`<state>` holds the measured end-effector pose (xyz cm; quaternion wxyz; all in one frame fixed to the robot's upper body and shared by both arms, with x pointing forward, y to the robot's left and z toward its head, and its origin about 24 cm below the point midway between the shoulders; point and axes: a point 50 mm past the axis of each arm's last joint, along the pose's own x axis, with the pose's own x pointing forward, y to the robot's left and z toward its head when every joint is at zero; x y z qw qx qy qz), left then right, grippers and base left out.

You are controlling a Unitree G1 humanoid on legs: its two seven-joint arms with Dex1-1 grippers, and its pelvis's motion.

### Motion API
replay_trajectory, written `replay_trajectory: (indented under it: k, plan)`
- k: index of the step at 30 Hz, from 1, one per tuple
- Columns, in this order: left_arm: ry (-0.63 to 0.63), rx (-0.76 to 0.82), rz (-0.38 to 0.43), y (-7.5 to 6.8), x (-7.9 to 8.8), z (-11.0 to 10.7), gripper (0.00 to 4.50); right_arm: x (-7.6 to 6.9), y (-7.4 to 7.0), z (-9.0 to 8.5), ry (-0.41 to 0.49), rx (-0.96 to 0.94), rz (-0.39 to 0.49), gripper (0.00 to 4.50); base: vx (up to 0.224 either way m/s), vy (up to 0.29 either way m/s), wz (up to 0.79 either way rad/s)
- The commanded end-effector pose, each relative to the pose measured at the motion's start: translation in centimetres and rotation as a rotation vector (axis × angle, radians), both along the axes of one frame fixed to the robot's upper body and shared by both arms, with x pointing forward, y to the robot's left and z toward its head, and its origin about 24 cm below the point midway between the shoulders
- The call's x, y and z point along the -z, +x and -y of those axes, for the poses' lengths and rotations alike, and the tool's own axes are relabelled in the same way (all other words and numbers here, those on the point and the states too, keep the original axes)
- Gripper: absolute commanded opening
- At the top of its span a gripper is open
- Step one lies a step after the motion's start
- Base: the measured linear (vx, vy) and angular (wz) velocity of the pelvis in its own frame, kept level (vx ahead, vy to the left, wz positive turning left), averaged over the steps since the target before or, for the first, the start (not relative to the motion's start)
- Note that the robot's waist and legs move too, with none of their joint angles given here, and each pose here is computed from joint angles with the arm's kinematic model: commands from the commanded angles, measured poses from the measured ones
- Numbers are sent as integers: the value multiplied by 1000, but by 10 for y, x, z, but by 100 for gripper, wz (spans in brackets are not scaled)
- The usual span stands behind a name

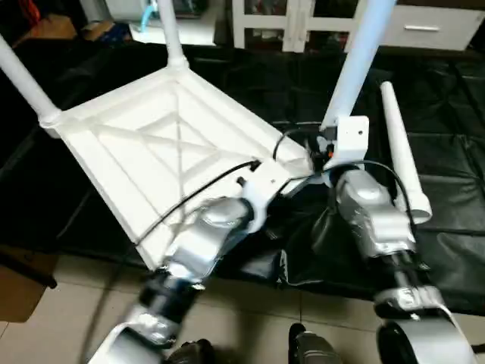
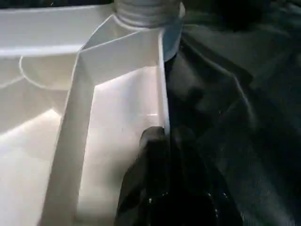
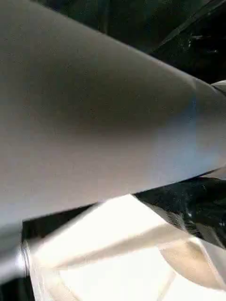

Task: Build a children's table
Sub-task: Rotate leg to tighten

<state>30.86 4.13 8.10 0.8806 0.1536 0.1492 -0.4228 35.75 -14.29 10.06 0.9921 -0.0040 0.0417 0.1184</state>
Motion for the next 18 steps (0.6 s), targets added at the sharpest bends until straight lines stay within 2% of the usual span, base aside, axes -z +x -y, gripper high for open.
replay_trajectory:
  k: [1, 2, 3, 5, 7, 10, 12, 13, 18]
  plan:
    - [-4, 153, 54, -10, -4, -12, 0, -5, -15, -3, -18, -222, 37, 229, 0, 0, 0]
    - [1, 169, 54, -12, -4, -16, 0, -8, -17, -2, -10, -251, 50, 263, 0, 0, 0]
    - [2, 172, 54, -12, -4, -16, 0, -8, -18, -2, -9, -255, 52, 265, 0, 0, 0]
    - [-1, 269, 55, -21, -2, -27, 0, -21, -32, 1, 32, -421, 105, 271, 0, 0, 0]
    - [4, 335, 45, -30, -1, -42, 0, -30, -51, 14, -3, -558, 131, 305, 64, -24, 9]
    - [-10, 352, 29, -35, -1, -49, 0, -31, -60, 27, -54, -600, 112, 313, 83, -18, 13]
    - [-12, 361, 21, -37, 0, -51, 0, -31, -63, 32, -70, -612, 102, 337, 66, -10, 6]
    - [-16, 385, 14, -42, 0, -53, 0, -30, -67, 40, -104, -628, 84, 349, 63, -7, 3]
    - [-26, 412, 13, -45, -1, -54, 0, -25, -74, 47, -155, -654, 48, 350, 10, -2, 0]
